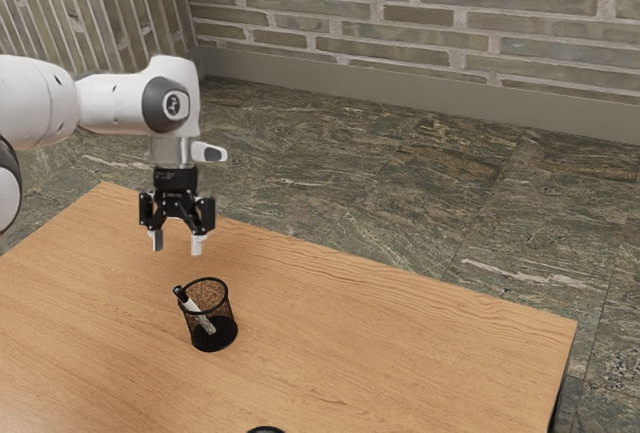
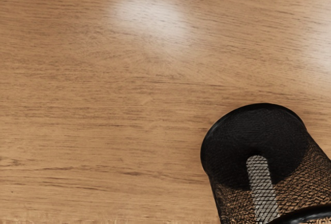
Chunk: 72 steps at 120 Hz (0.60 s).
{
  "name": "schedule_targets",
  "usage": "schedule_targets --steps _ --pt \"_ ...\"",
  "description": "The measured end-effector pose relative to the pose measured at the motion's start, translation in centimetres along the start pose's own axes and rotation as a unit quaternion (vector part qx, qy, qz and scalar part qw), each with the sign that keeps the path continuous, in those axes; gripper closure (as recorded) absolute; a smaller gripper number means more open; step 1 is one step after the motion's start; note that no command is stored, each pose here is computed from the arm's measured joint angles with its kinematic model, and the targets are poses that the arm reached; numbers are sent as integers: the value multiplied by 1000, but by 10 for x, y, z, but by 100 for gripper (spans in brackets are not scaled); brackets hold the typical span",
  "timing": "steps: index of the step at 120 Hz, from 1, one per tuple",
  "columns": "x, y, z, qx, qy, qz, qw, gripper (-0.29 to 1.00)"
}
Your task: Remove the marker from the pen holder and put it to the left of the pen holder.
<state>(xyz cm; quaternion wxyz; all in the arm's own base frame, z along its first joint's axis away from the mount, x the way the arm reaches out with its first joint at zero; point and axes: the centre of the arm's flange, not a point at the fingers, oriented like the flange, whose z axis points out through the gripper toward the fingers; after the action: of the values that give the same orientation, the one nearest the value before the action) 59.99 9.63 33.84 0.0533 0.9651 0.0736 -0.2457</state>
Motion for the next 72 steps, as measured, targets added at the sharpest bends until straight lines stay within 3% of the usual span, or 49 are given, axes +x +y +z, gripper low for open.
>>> schedule_targets --steps 40,72 --pt "-18 29 34 7 -94 26 995 22" --pt "-24 43 43 8 -127 39 991 26"
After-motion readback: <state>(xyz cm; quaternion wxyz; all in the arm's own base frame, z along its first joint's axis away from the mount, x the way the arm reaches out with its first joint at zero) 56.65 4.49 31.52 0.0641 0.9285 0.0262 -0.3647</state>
